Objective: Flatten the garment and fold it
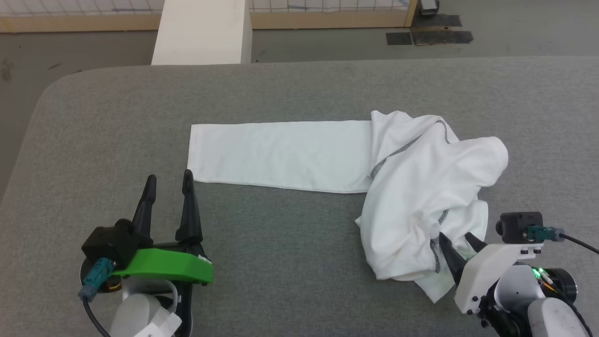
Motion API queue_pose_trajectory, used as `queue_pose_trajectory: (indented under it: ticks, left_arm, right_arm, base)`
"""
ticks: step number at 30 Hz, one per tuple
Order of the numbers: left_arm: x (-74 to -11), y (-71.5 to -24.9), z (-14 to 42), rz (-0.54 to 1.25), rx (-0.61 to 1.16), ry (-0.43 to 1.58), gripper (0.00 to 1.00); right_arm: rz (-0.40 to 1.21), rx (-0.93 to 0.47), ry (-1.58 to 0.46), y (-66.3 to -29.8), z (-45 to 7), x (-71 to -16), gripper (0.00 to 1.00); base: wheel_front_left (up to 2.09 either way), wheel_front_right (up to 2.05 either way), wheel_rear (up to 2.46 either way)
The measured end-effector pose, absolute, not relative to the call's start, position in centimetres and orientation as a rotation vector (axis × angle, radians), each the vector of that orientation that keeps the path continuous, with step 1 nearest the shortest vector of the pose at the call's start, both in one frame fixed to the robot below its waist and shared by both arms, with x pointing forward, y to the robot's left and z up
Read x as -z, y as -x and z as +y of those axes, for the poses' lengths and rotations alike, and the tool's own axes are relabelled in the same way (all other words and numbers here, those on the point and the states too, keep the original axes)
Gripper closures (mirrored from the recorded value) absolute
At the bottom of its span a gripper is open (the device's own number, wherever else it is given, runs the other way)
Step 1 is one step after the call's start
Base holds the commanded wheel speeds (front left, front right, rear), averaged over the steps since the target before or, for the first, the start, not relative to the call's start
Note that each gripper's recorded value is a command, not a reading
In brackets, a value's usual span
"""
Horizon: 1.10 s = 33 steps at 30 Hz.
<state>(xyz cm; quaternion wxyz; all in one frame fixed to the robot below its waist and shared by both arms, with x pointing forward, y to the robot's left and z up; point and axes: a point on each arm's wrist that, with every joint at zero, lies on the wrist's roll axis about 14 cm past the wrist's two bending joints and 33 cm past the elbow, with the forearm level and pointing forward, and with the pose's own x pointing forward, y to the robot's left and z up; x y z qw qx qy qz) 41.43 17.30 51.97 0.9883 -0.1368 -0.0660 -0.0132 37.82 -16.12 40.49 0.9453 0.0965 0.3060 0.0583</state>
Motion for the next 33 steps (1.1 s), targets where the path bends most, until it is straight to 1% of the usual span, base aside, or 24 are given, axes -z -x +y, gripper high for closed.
queue_pose_trajectory:
  ticks: [1,5,6,7,12,15,16,17,18,20,23,26,29,33]
  left_arm:
    - [-51.8,-41.4,17.5,-0.128,0.02,0.274,0.0]
    - [-51.4,-41.3,18.1,-0.12,0.006,0.272,0.0]
    - [-51.7,-41.3,17.5,-0.124,0.021,0.278,0.0]
    - [-51.8,-41.4,17.3,-0.127,0.027,0.279,0.0]
    - [-52.3,-41.4,16.2,-0.137,0.06,0.286,0.0]
    - [-52.3,-41.4,15.4,-0.134,0.082,0.289,0.0]
    - [-52.3,-41.4,15.2,-0.133,0.087,0.29,0.0]
    - [-52.3,-41.4,15.0,-0.13,0.093,0.291,0.0]
    - [-52.2,-41.3,14.8,-0.127,0.098,0.291,0.0]
    - [-51.9,-41.2,14.4,-0.117,0.108,0.292,0.0]
    - [-51.6,-41.3,13.5,-0.103,0.133,0.294,0.0]
    - [-51.4,-41.8,11.6,-0.091,0.185,0.278,0.0]
    - [-52.1,-43.5,8.4,-0.095,0.277,0.262,0.0]
    - [-53.3,-46.7,4.1,-0.07,0.397,0.235,0.0]
  right_arm:
    - [0.625,-0.123,-0.196,-38.0,-16.0,-40.5,1.0]
    - [0.605,-0.108,-0.189,-38.6,-16.5,-40.9,1.0]
    - [0.498,0.042,-0.156,-38.6,-21.6,-43.2,1.0]
    - [0.482,0.094,-0.145,-38.2,-23.4,-43.5,1.0]
    - [0.494,0.348,-0.112,-33.9,-31.5,-43.5,1.0]
    - [0.534,0.463,-0.116,-31.3,-34.8,-43.0,1.0]
    - [0.55,0.483,-0.12,-30.6,-35.3,-42.7,0.61]
    - [0.556,0.498,-0.129,-30.1,-35.6,-42.6,0.02]
    - [0.55,0.502,-0.133,-29.9,-35.7,-42.7,0.0]
    - [0.51,0.478,-0.139,-30.4,-35.2,-43.3,0.0]
    - [0.384,0.411,-0.119,-32.0,-33.5,-45.5,0.0]
    - [0.235,0.304,-0.127,-33.9,-30.3,-47.9,0.0]
    - [0.126,0.201,-0.112,-35.2,-26.9,-49.6,0.0]
    - [0.066,0.122,-0.104,-36.1,-24.1,-49.8,0.0]
  base:
    - [0.0,0.0,0.0]
    - [0.0,0.0,0.0]
    - [0.0,0.0,0.0]
    - [0.0,0.0,0.0]
    - [0.0,0.0,0.0]
    - [0.0,0.0,0.0]
    - [0.0,0.0,0.0]
    - [0.0,0.0,0.0]
    - [0.0,0.0,0.0]
    - [0.0,0.0,0.0]
    - [0.0,0.0,0.0]
    - [0.0,0.0,0.0]
    - [0.0,0.0,0.0]
    - [0.0,0.0,0.0]
